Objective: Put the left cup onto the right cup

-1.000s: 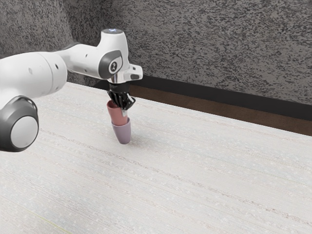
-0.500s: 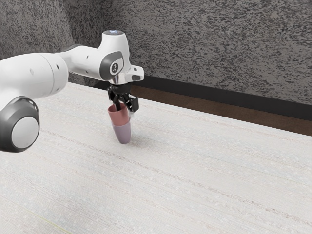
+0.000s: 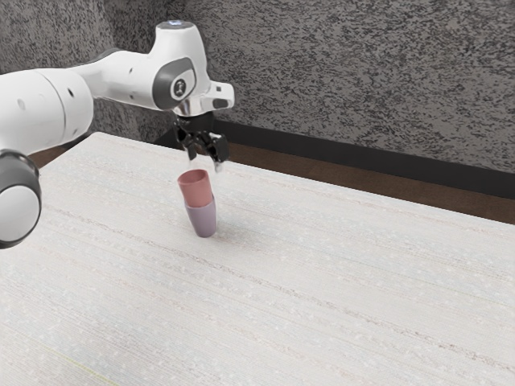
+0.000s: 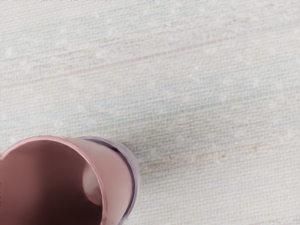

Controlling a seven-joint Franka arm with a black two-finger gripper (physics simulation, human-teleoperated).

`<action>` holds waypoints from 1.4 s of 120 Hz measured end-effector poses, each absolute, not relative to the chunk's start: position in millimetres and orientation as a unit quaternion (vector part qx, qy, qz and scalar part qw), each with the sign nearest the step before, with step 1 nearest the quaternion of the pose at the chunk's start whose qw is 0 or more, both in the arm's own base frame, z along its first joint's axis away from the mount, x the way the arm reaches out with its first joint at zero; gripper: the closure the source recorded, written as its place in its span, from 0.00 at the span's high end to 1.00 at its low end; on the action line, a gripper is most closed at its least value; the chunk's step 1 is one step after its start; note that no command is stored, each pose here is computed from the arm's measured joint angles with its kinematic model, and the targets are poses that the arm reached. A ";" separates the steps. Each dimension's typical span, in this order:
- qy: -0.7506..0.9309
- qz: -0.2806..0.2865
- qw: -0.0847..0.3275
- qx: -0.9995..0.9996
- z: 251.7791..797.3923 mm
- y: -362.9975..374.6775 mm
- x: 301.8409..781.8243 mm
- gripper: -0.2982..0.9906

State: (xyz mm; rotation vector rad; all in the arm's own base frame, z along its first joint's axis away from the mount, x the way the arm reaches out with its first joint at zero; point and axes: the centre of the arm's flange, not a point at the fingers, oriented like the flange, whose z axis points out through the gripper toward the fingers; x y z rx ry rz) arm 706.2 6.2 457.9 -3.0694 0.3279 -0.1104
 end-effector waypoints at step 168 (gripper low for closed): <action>0.139 -0.041 0.002 -0.990 601.9 -32.6 596.2 0.77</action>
